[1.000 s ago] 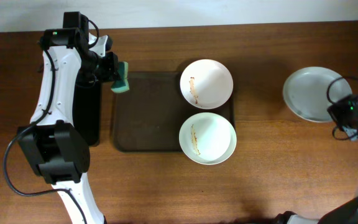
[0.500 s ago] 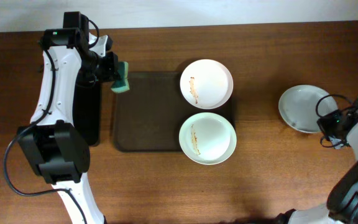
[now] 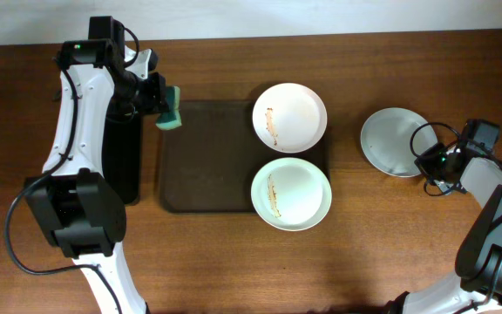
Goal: Clean dirty plates on tray and stack at the side
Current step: 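Set the plate down on the table right of the tray and release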
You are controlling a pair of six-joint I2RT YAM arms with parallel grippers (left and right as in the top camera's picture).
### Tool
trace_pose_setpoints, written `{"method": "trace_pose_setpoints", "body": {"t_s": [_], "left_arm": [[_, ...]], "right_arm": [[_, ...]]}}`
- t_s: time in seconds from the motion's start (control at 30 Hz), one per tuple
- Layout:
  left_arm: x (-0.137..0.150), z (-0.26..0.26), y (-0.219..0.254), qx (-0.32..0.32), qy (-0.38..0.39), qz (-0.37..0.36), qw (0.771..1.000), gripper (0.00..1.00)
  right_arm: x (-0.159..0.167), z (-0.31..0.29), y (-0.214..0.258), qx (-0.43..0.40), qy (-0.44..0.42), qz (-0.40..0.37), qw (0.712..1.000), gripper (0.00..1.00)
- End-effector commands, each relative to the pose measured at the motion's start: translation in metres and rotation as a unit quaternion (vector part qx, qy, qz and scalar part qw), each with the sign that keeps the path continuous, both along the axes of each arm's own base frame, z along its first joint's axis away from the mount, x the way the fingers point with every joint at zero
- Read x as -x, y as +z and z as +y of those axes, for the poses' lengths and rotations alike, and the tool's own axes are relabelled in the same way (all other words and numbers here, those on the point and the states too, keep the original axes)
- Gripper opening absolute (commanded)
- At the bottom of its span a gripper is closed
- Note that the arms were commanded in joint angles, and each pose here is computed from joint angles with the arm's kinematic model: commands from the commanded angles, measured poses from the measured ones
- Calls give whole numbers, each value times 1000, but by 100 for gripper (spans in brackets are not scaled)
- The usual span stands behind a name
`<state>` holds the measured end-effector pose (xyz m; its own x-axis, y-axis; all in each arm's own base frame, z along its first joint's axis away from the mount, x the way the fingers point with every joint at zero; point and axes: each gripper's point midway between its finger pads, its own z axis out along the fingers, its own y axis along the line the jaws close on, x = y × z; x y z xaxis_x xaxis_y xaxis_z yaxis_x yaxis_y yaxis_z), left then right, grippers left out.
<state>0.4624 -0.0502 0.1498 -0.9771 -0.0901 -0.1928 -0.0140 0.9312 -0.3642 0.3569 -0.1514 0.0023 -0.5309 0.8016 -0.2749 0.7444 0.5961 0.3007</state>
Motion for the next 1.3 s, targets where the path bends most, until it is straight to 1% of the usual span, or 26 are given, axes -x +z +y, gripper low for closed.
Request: {"method": "trace_pose_setpoints", "body": {"t_s": [0.0, 0.03, 0.1, 0.2, 0.33, 0.43, 0.53, 0.6, 0.73, 0.87, 0.93, 1.0, 1.2, 1.27], "left_arm": [[-3, -4, 7, -1, -13, -15, 1000, 1], [-3, -5, 7, -1, -14, -16, 1000, 1], [-2, -7, 7, 0, -16, -15, 1000, 1], [-2, -8, 7, 0, -17, -15, 1000, 1], [-2, -9, 7, 0, -18, -14, 1000, 1], [-2, -9, 7, 0, -18, -15, 1000, 1], [-2, -8, 7, -1, -18, -15, 1000, 1], [-2, -8, 7, -1, -18, -15, 1000, 1], [-2, -8, 7, -1, -18, -15, 1000, 1], [-2, -8, 7, -1, -18, -15, 1000, 1], [-2, -8, 7, -1, -18, -15, 1000, 1], [-2, -8, 7, -1, -18, -15, 1000, 1], [-2, -8, 7, -1, -18, -15, 1000, 1], [-2, -8, 7, -1, -18, -15, 1000, 1]], "right_arm": [[13, 14, -21, -21, 12, 38, 999, 9], [13, 17, -21, -27, 24, 38, 999, 21], [13, 30, -17, -51, 59, 32, 996, 30], [14, 36, 5, -64, 79, 32, 994, 32], [21, 40, 68, -57, 105, 34, 992, 34], [34, 51, 101, -52, 128, 30, 990, 36], [39, 71, 117, -44, 157, 25, 986, 43], [36, 79, 117, -43, 169, 22, 984, 46], [34, 119, 112, -48, 233, 39, 971, 46], [40, 183, 109, -49, 325, 57, 943, 58], [44, 205, 105, -53, 350, 67, 933, 59], [53, 225, 92, -59, 380, 96, 918, 59], [68, 254, 57, -77, 417, 161, 891, 57], [71, 257, 44, -81, 421, 182, 885, 53]]}}
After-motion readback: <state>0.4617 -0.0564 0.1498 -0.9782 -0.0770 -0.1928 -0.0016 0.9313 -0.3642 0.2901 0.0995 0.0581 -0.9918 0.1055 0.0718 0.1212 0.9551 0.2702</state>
